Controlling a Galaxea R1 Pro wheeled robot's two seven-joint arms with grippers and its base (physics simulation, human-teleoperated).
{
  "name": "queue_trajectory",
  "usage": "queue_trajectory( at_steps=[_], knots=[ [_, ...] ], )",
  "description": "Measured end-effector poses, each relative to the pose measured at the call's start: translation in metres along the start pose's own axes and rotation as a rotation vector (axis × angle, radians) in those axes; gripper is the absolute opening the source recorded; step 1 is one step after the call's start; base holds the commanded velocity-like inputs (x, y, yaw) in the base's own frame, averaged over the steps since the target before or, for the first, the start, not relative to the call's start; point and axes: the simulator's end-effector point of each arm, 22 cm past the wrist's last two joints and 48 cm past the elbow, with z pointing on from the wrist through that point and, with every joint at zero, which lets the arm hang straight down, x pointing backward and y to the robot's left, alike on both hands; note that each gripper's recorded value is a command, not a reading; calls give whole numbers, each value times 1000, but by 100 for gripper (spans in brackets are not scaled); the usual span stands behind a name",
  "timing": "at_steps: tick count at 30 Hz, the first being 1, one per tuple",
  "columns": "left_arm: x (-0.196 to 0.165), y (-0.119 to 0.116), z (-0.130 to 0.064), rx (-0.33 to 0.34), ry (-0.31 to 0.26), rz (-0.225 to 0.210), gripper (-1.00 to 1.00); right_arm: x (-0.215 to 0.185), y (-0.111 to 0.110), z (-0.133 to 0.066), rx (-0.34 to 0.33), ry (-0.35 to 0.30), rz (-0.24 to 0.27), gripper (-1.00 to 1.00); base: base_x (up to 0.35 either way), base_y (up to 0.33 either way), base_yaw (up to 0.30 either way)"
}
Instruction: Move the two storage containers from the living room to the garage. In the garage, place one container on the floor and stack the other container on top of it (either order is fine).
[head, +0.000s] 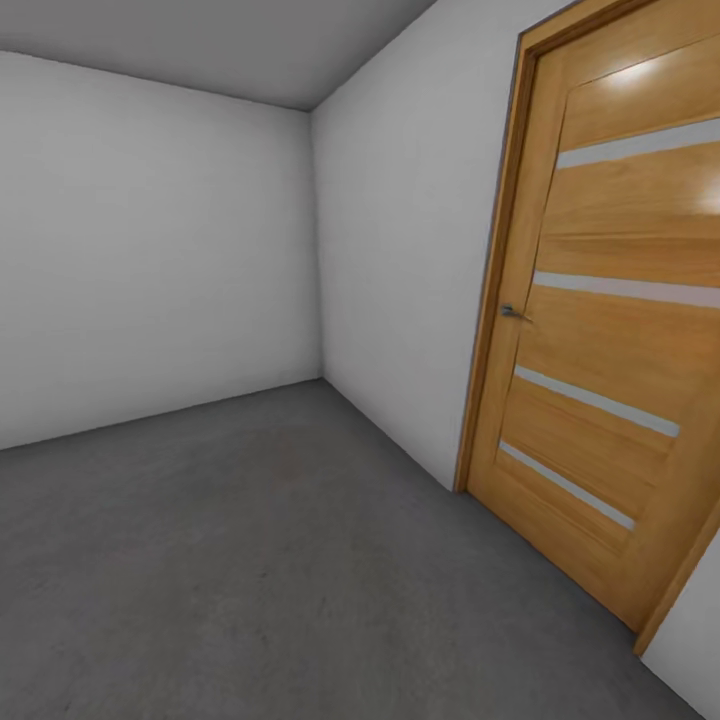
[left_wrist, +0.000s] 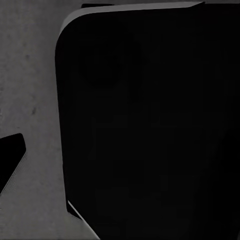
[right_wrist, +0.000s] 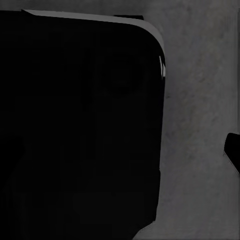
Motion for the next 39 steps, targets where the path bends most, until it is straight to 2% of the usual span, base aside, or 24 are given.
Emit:
queue_trajectory(
  at_steps=[39],
  knots=[
    [0, 0, 0, 0, 0, 0, 100, 0, 0, 0, 0, 0, 1, 100, 336, 0, 0]
  ],
)
